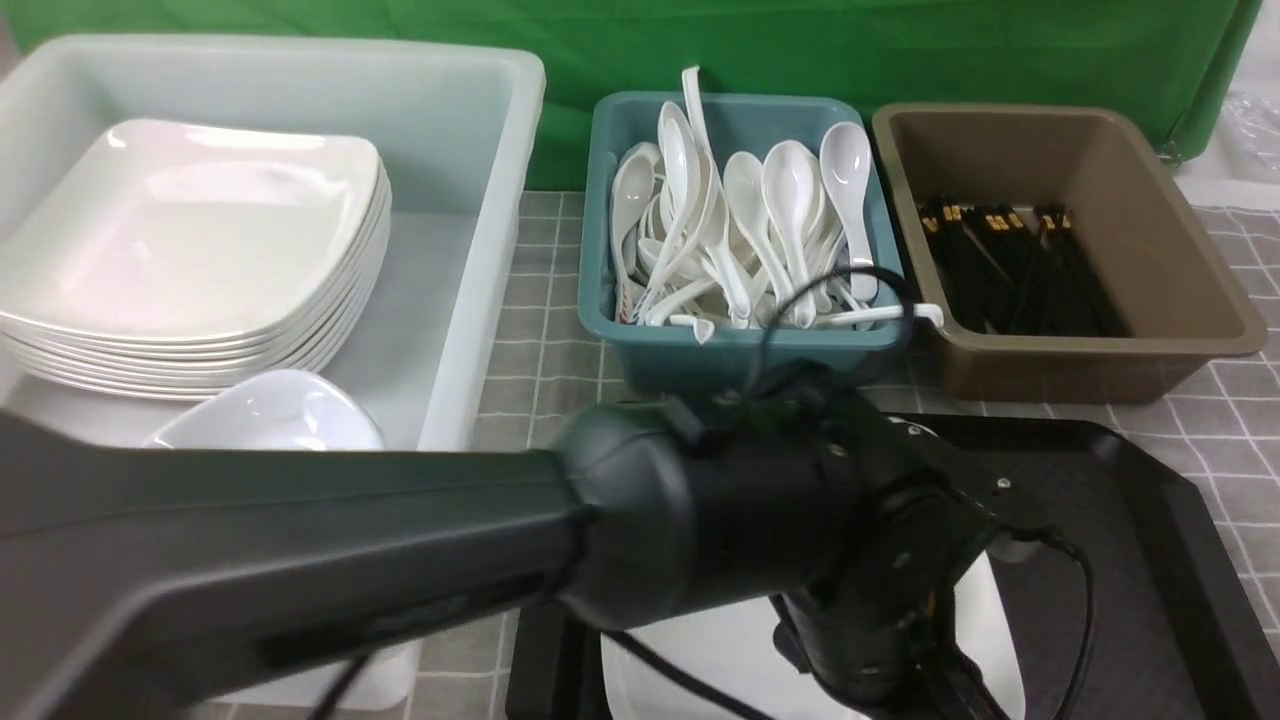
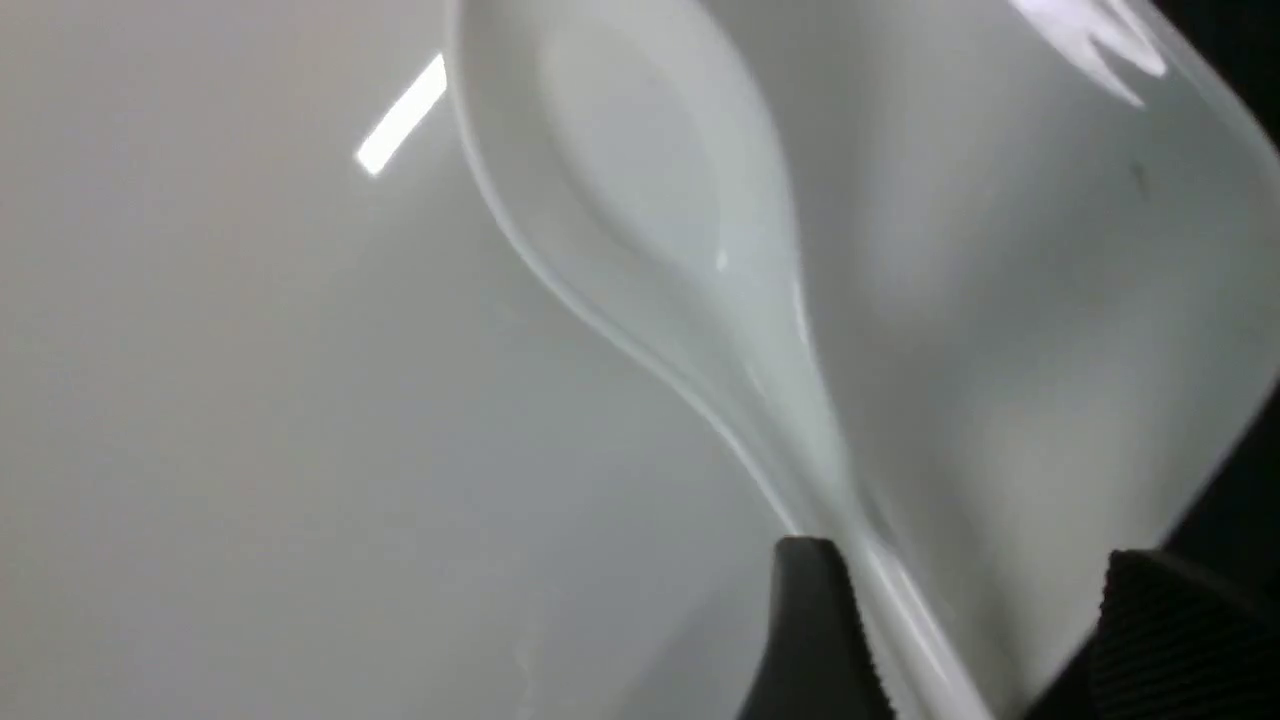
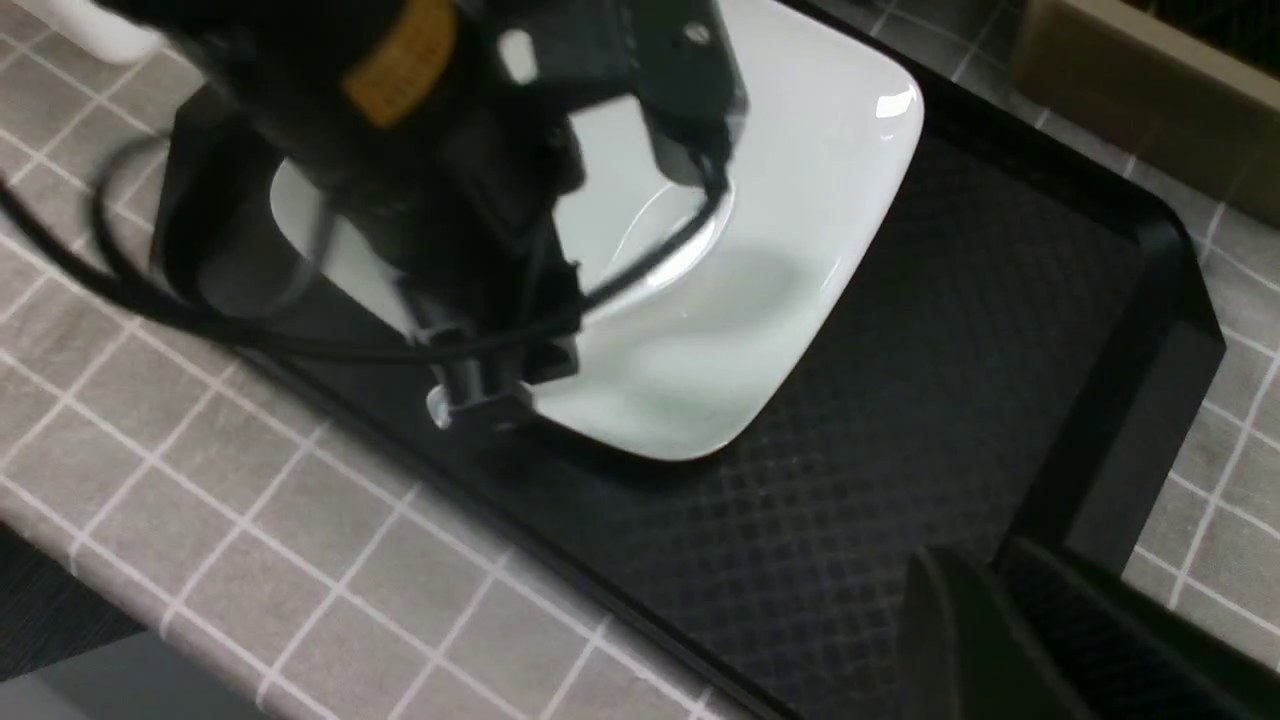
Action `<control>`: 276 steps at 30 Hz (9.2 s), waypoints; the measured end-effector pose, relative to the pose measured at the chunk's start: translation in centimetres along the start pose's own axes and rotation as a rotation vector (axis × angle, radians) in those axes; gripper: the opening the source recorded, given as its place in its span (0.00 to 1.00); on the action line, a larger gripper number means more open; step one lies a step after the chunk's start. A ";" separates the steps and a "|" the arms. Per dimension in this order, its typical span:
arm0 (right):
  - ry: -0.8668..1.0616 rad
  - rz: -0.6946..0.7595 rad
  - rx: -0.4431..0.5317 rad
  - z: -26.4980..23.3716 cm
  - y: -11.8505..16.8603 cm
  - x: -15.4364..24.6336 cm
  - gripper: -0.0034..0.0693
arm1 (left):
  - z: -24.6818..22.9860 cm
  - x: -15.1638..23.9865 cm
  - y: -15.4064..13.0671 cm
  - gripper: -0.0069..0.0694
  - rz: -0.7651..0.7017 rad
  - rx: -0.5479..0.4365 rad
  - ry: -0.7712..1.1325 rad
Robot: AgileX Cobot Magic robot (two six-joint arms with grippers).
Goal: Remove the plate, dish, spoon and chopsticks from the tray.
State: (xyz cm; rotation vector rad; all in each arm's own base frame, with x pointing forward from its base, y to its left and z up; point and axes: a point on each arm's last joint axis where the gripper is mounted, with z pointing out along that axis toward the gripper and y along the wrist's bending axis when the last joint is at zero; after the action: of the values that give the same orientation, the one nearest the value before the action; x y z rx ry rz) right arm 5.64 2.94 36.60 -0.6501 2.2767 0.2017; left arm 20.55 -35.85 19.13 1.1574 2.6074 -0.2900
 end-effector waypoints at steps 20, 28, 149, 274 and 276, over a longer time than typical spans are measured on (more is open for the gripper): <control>0.005 -0.031 -0.013 0.0 0.1 0.1 0.24 | -0.7 -1.5 1.0 0.24 0.070 -0.141 -0.059; 0.003 -0.033 -0.017 0.0 0.2 0.0 0.24 | -12.7 -9.4 10.2 0.24 -0.029 -0.272 -0.555; -0.126 0.027 -0.203 -0.2 1.8 -1.2 0.32 | -5.1 11.7 2.9 0.19 1.053 -0.134 -0.146; -0.258 0.156 -0.132 -0.9 0.9 -2.2 0.18 | -17.7 26.5 11.7 0.11 -0.073 -0.444 -1.093; -0.259 0.145 -0.079 -0.7 0.4 -1.3 0.11 | -17.2 26.7 11.7 0.11 -0.074 -0.441 -1.078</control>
State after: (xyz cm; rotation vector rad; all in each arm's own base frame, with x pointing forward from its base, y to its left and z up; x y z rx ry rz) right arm 5.80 3.64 37.99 -0.4689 2.0734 0.4233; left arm 9.29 -4.60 25.79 0.5057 1.6274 -0.2369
